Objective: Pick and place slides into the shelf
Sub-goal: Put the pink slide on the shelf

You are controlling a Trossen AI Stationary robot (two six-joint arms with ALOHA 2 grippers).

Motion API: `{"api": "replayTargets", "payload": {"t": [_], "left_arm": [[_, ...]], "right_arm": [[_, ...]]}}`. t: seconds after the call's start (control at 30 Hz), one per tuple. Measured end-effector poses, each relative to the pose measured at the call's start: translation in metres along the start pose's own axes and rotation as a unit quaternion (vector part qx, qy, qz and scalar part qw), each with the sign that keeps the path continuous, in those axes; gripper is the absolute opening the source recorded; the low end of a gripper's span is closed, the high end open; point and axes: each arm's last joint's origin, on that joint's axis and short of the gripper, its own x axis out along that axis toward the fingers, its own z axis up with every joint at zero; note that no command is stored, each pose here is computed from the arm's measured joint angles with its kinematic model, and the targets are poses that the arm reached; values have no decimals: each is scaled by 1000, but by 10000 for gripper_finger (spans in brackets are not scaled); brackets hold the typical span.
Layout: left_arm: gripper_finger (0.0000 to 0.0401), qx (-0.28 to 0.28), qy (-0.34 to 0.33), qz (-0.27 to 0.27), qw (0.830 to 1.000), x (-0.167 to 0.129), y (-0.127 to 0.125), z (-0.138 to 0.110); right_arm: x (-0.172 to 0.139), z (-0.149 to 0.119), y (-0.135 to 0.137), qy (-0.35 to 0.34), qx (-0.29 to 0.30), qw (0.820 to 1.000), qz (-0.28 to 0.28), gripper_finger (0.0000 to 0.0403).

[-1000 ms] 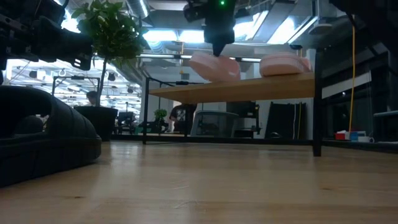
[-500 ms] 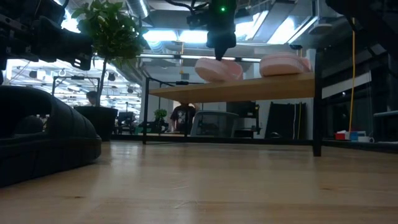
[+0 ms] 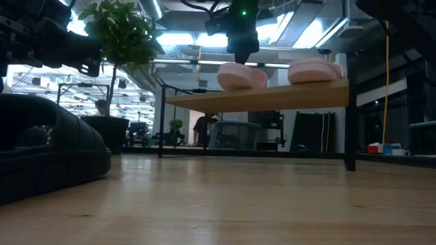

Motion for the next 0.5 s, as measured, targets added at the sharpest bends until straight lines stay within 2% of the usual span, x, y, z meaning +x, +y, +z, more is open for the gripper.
{"api": "replayTargets", "payload": {"t": [0.5], "left_arm": [[0, 0, 0, 0, 1000, 0, 0, 0]], "right_arm": [[0, 5, 0, -22, 7, 1000, 14, 9]]}}
